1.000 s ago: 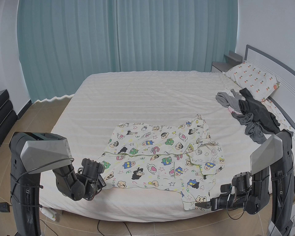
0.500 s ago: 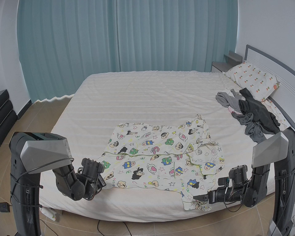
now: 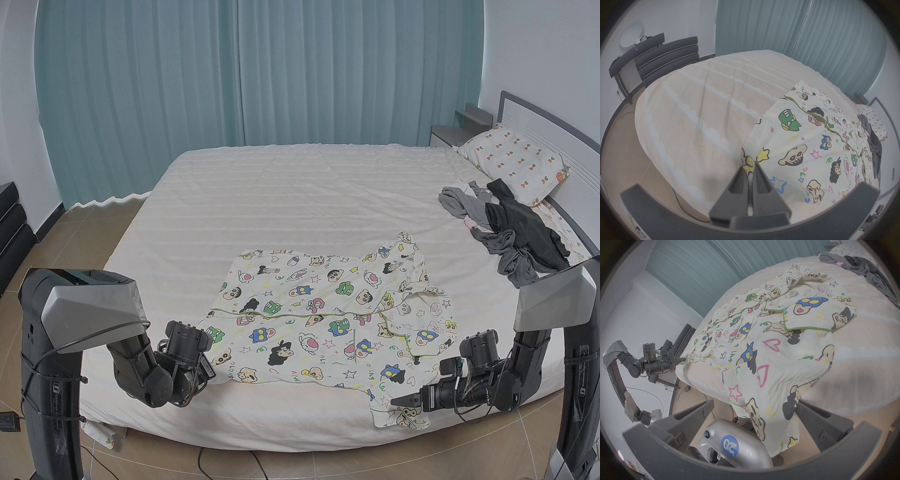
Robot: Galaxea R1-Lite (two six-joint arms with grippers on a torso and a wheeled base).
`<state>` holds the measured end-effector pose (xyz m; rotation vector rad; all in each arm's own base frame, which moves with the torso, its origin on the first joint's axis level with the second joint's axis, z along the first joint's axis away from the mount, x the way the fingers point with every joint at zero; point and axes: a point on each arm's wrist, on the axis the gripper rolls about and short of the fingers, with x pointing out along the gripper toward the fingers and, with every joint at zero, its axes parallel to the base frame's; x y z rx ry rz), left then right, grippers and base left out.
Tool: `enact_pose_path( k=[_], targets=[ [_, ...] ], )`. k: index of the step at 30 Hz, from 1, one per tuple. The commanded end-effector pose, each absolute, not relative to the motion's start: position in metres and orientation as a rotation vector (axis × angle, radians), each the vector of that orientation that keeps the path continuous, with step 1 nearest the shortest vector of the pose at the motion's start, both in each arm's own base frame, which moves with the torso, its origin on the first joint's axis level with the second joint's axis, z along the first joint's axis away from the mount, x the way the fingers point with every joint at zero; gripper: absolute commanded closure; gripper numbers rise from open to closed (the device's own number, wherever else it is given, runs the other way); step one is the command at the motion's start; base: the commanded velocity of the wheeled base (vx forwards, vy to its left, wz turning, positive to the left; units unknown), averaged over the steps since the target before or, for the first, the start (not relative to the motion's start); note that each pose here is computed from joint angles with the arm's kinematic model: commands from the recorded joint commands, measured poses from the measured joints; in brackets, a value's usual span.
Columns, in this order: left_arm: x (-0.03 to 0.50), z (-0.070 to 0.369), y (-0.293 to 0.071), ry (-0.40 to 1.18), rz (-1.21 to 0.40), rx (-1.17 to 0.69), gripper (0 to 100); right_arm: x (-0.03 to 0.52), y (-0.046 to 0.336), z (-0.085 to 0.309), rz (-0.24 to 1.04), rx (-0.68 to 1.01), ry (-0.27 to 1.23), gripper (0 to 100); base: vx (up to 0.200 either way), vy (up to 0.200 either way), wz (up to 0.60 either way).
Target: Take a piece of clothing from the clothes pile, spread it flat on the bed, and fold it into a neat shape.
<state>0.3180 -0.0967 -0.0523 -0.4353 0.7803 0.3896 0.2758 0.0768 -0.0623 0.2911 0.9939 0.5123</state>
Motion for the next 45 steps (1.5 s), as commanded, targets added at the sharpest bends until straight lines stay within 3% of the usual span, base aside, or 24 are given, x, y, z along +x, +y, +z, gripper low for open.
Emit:
enact_pose_path(
  k=[1,20,29,31,45],
  targets=[
    [0.318,-0.053,-0.097,0.781,0.39,-0.435,100,0.281,0.079,-0.058,0.51,0.281,0.986,100,0.0,0.0,0.0],
    [0.317,-0.054,-0.097,0.786,0.393,-0.433,100,0.29,0.058,-0.06,0.543,0.161,0.969,100,0.0,0.0,0.0],
    [0.318,-0.044,-0.095,0.761,0.385,-0.451,100,0.292,0.041,-0.061,0.635,0.199,0.928,100,0.0,0.0,0.0],
    [0.321,-0.035,-0.095,0.736,0.375,-0.469,100,0.288,0.043,-0.056,0.752,0.25,0.885,100,0.0,0.0,0.0],
    [0.342,-0.011,-0.095,0.626,0.35,-0.531,100,0.295,0.036,-0.046,0.822,0.345,0.75,100,0.0,0.0,0.0]
  ],
)
